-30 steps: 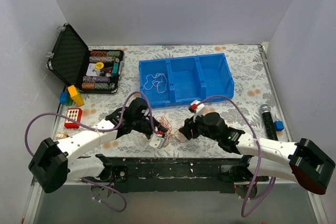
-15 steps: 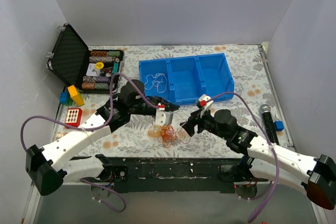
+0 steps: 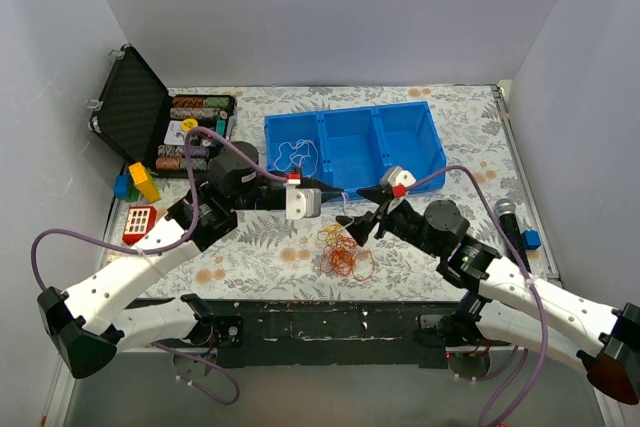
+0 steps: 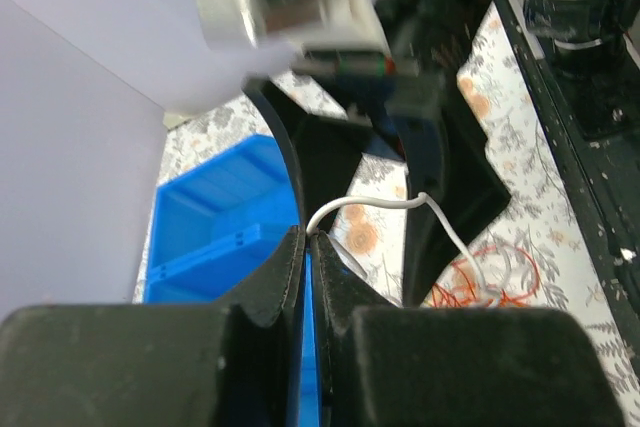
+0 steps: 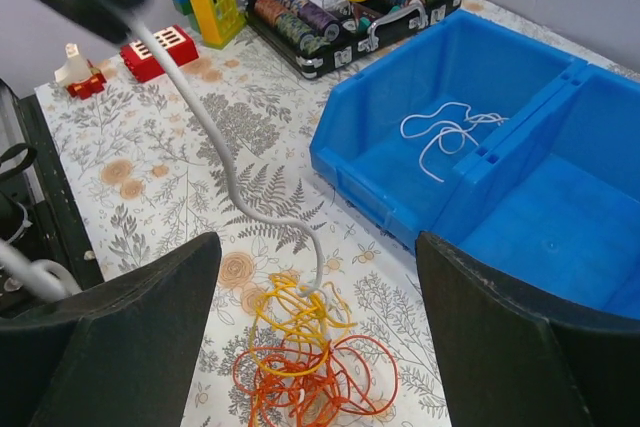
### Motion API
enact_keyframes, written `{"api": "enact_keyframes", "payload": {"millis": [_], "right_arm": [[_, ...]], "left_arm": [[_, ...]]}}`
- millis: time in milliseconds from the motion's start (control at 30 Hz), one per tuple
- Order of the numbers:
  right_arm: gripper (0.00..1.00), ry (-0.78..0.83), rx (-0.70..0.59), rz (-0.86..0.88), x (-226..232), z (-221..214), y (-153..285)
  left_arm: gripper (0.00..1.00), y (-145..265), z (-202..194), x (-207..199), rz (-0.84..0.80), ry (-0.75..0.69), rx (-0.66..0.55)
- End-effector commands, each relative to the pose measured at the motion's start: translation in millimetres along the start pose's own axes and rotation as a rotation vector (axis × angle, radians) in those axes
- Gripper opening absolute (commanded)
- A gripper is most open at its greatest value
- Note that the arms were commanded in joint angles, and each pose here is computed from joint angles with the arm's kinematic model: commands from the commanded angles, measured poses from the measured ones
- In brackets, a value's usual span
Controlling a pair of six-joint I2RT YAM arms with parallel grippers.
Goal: Untangle the cables
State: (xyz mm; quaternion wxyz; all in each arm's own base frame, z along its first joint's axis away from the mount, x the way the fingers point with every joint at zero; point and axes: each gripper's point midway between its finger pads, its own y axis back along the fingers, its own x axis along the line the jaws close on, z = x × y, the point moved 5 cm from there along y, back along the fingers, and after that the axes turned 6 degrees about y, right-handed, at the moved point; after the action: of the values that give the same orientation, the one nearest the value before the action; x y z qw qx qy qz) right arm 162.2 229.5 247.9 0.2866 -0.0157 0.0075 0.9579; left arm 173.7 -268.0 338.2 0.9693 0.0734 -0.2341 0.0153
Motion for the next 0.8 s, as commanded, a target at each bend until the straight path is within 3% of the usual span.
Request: {"api": "enact_keyframes", "payload": {"millis": [0,200,433,767], "right_arm": [[0.87,0.012,-0.100,0.019,-0.4,28.9,-19.9],[0.82,-0.074,-0.054,-0.110,-14.9,10.1,-42.0],[0.68,-0.138,0.036,-0.025,-1.2,-26.4,-56.0],[0.67,-0.252,0.258,-0.008,13.7,-123.4,-15.0]], "left_arm": [[0.00,6.4,47.3,14.0,0.027,0.015,-0.098],[0.00,9.4,88.3,27.5,0.040,0.004,-0.178],[0.00,21.1,141.8,42.7,0.067,0.010,-0.291],[0.00,59.2,243.0,96.6,0.329,-0.217,-0.523]]}}
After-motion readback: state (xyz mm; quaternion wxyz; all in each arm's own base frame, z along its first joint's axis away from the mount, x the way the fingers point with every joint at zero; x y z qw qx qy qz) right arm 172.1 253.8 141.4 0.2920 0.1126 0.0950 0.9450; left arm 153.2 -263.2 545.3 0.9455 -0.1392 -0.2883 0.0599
